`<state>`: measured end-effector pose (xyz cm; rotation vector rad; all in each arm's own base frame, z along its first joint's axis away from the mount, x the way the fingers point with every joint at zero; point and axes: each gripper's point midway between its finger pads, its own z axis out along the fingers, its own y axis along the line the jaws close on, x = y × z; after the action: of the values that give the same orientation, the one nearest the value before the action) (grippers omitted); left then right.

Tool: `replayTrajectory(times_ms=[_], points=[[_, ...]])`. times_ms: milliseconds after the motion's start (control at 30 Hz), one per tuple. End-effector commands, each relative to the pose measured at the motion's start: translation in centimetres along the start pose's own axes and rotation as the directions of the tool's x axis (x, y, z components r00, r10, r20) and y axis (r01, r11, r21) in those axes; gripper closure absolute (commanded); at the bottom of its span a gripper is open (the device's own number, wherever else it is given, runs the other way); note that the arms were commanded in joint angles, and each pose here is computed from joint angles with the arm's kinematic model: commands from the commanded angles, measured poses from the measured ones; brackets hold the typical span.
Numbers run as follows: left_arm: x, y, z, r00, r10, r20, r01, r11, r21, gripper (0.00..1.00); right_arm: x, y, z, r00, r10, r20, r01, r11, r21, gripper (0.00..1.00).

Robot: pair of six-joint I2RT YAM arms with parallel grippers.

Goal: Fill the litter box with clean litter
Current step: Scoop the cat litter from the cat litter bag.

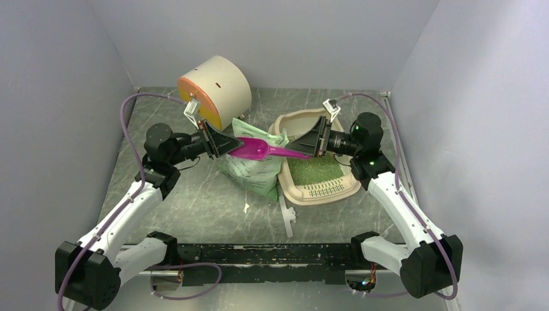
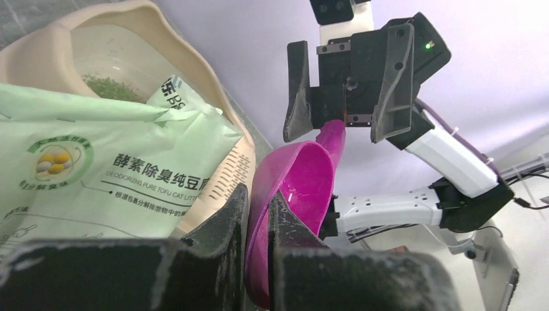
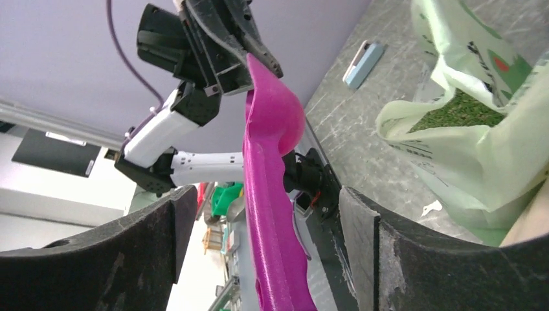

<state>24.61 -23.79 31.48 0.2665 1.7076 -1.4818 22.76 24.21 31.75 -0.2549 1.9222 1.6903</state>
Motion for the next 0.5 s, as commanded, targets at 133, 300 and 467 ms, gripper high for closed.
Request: replayTrajectory(times_ms=[133, 300, 467], points=[[-1.8, -3.3, 0.0, 0.998, 0.067, 0.02, -0.069, 0.99, 0.125, 0.95, 0.4, 3.4, -0.3, 1.0, 0.001, 0.004, 0.0, 0.983, -0.182, 0.33], [-1.7, -2.9, -0.1, 0.997, 0.065, 0.047, -0.07, 0.991, 0.114, 0.95, 0.7, 3.2, 0.8, 1.0, -0.002, -0.018, -0.001, 0.99, -0.139, 0.39], [-1.5, -2.5, -0.1, 0.997, 0.064, 0.044, -0.069, 0.992, 0.11, 0.95, 1.1, 4.7, 1.9, 0.998, -0.007, -0.056, -0.005, 0.977, -0.211, 0.56]])
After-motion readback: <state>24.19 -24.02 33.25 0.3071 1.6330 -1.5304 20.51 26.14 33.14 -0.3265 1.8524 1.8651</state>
